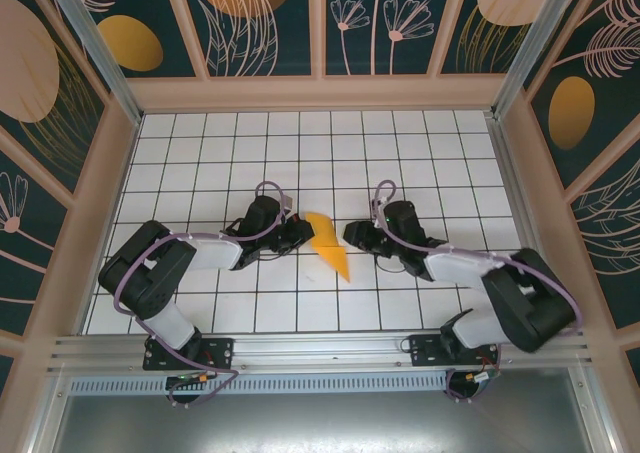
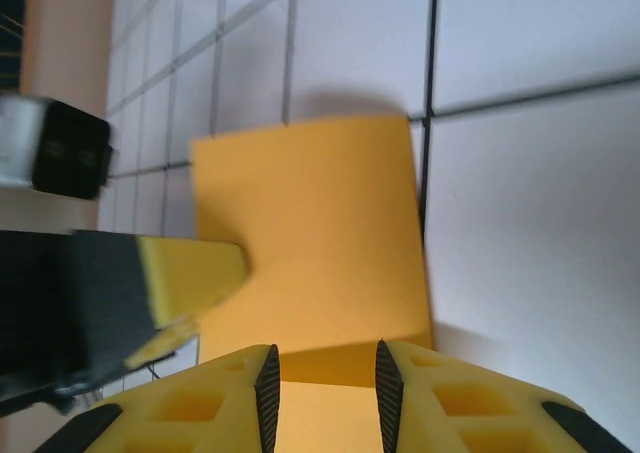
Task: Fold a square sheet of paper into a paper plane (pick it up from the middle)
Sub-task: Fold the wing for the fifth time at the center of the table.
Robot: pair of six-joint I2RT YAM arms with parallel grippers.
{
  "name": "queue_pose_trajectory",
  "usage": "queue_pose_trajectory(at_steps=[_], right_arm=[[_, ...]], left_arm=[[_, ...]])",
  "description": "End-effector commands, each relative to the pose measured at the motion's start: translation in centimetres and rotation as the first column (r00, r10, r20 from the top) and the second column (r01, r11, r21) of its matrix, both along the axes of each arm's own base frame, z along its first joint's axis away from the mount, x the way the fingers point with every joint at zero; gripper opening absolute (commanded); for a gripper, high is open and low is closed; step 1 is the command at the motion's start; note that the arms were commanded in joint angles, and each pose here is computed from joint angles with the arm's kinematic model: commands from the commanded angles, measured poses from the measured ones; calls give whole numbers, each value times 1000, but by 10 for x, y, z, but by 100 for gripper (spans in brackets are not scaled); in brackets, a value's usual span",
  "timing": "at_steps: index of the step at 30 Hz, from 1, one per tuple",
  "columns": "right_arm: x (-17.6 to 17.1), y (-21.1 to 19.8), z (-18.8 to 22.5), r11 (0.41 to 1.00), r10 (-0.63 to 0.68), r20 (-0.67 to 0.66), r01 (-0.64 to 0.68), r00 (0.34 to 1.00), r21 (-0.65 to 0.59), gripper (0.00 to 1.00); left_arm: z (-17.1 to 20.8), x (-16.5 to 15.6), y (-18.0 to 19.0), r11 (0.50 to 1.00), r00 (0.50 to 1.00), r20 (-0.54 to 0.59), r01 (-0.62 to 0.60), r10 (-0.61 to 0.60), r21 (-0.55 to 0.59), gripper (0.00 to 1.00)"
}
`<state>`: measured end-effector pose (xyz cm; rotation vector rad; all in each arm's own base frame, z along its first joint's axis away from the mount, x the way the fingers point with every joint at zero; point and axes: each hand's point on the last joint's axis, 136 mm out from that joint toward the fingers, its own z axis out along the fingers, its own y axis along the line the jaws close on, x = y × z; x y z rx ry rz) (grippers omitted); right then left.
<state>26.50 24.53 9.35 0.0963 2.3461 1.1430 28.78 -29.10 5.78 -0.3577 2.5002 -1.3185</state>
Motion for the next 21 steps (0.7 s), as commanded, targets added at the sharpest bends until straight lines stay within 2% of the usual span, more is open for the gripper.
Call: queue_pose_trajectory(at_steps=[1,3,5,9,11,13,16,21], right_arm=[[3,-22,12,984,-102,203,129,974,-123,39],[-3,-24,26,972,-119,354,182,928,-151,44],[-12,-18,32,966,-56,449,162,892,-202,45],[-37,9,21,945,132,494,41,859,-323,43],[-50,23,17,920,224,531,2,817,-392,43],[-59,34,9,877,311,554,-9,772,-480,43],[-62,45,-9,795,415,529,-13,740,-606,43],[-57,55,-27,668,496,503,59,708,-741,41]], left_arm=[[10,7,0,1000,999,34,-2,2,2,2],[11,7,-1,1000,999,35,3,-3,1,2],[11,8,-1,1000,999,34,4,-4,2,2],[12,8,-2,1000,999,37,4,-4,-1,2],[12,9,-3,1000,999,34,5,-5,0,2],[12,9,-3,1000,999,34,8,-8,-1,2],[13,9,-4,1000,999,36,9,-9,-1,2],[12,8,-3,1000,999,32,10,-10,4,2]])
